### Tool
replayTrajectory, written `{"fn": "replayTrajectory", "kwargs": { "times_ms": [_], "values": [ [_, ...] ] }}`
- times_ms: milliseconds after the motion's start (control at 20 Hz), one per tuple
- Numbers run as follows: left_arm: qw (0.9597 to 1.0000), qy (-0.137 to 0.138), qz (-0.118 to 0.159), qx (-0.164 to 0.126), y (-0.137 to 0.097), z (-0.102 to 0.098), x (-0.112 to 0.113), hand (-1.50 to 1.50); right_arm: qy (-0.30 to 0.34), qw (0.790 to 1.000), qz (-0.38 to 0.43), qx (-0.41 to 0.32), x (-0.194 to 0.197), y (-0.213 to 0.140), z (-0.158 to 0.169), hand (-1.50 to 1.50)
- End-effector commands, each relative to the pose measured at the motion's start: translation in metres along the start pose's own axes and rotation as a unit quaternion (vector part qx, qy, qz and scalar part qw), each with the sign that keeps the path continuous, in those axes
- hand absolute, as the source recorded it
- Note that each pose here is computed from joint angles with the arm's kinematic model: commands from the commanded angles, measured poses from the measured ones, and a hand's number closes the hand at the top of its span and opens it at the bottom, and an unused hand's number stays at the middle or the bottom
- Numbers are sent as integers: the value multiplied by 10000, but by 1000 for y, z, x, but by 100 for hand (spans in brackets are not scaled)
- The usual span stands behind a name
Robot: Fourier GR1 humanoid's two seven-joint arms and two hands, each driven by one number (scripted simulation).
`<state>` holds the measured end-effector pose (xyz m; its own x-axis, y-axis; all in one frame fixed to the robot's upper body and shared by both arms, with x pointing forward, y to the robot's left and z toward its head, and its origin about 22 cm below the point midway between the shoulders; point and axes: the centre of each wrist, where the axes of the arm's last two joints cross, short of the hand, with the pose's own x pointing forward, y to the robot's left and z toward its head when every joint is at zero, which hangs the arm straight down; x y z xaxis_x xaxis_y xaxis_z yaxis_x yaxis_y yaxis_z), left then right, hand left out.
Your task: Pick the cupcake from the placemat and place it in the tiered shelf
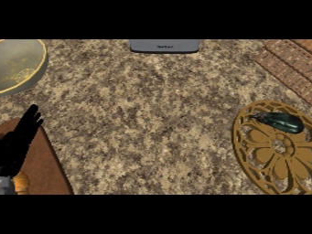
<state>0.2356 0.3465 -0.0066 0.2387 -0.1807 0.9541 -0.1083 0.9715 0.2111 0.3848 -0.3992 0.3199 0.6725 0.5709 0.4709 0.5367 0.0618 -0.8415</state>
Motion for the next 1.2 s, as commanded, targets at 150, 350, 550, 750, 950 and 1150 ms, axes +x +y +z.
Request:
{"fn": "replayTrajectory", "kwargs": {
  "times_ms": [150, 350, 550, 750, 950, 1150],
  "values": [
    [9999, -92, -62, -62, -17, -10, 3, 0, 851, 9953, -338, -311, -24, 31, -19, 150],
    [9999, -71, -89, -96, 0, 12, 8, 0, 547, 9982, 232, 53, -50, 34, -35, -150],
    [9999, -87, 19, -100, 1, 4, -5, 0, 390, 9992, 86, -35, -63, 26, -46, -150],
    [10000, 43, 23, 1, -2, -3, 1, 0, 215, 9984, -490, -167, -59, 22, -46, -150],
    [10000, 4, -33, -61, -2, 0, 10, 0, 459, 9903, -1301, -181, -70, 30, -50, -150],
    [9999, 0, 138, 44, -5, 2, 3, 0, 573, 9759, -2099, 157, -37, 9, -42, -150]
  ]
}}
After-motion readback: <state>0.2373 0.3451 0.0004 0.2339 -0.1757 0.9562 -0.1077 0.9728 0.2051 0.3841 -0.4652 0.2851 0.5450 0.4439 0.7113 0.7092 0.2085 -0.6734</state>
